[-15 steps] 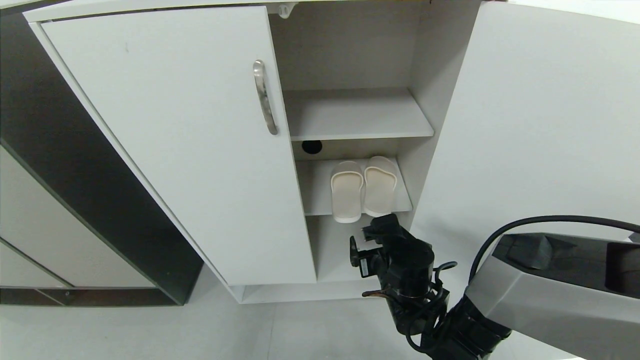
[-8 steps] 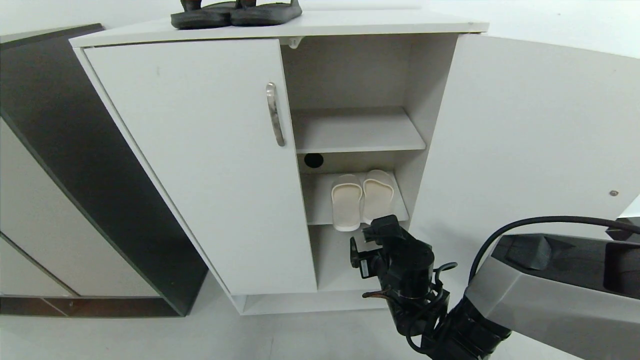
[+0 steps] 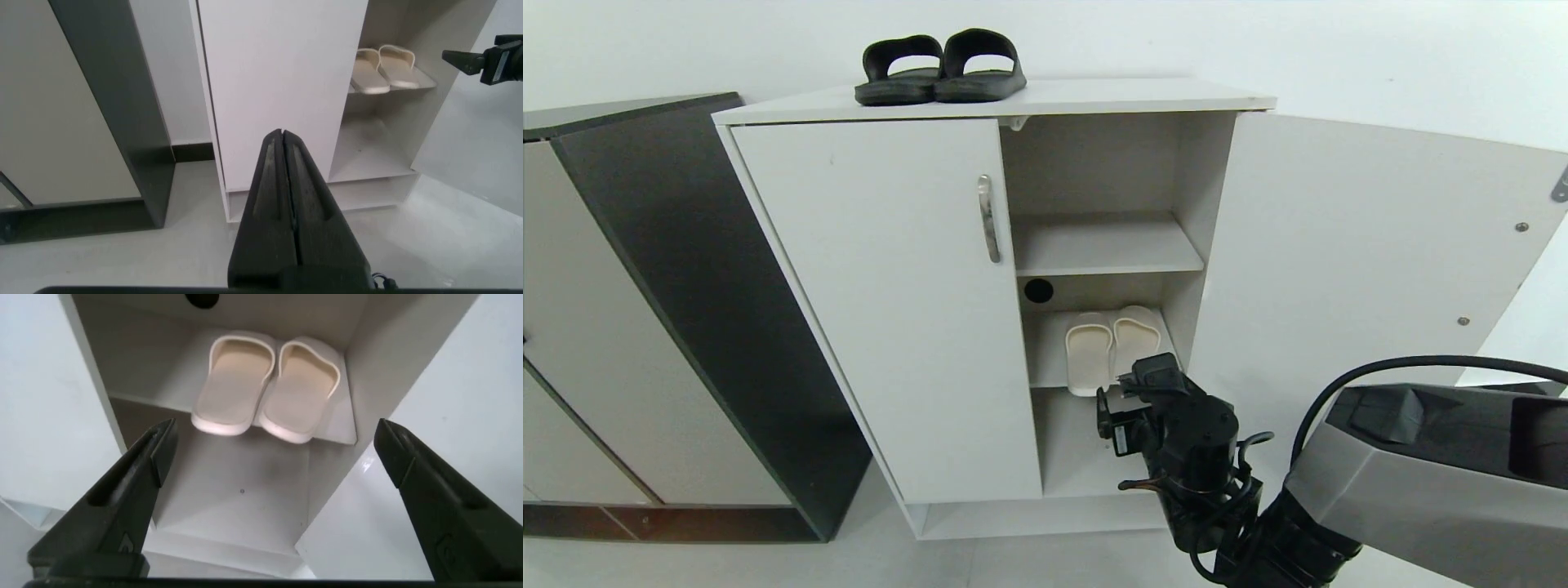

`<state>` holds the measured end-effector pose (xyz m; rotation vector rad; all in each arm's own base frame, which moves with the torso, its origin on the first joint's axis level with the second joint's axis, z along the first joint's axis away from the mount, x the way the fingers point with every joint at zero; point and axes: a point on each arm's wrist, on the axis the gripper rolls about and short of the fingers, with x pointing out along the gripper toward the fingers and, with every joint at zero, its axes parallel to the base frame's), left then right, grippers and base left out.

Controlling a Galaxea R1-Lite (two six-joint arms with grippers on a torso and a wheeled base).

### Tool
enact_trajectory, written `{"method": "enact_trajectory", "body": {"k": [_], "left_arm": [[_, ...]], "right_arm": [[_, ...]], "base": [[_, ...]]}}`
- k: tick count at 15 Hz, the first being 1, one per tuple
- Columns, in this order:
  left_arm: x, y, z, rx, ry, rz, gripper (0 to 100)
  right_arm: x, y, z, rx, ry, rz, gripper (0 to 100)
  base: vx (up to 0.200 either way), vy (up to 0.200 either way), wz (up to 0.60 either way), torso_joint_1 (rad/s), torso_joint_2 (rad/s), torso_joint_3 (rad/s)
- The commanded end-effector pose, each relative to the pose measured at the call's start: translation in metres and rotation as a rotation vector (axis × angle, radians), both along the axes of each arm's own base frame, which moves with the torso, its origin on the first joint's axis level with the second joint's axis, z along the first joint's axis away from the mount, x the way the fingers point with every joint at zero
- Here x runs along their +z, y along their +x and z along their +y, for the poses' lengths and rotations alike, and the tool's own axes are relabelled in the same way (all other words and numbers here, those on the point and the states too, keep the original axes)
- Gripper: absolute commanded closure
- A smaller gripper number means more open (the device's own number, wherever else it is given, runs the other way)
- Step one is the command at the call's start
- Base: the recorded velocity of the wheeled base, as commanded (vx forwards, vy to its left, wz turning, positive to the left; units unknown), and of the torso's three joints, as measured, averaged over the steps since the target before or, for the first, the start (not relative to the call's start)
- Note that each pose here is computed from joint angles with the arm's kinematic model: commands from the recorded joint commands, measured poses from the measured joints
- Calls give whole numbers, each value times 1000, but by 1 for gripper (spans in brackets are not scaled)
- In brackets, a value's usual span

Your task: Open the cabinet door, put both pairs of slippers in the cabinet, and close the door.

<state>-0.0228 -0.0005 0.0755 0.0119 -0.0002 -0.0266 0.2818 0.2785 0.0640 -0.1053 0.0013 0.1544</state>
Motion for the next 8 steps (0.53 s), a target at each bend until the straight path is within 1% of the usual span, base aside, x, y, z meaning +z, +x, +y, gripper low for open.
{"method": "enact_trajectory", "body": {"k": [1, 3, 5, 8], "left_arm": [[0, 0, 0, 1, 0, 2, 100], [0, 0, 0, -1, 3, 1, 100], [0, 0, 0, 1, 2, 1, 100], [0, 0, 0, 1, 0, 2, 100]], "right_arm": [[3, 4, -4, -10, 11, -9, 0], [13, 1, -8, 21, 31, -22, 0], [17, 0, -10, 24, 36, -28, 0], [16, -2, -10, 30, 31, -22, 0]], "base": [[0, 0, 0, 2, -2, 51], [0, 0, 0, 0, 0, 0], [0, 0, 0, 0, 0, 0], [0, 0, 0, 0, 0, 0]]}}
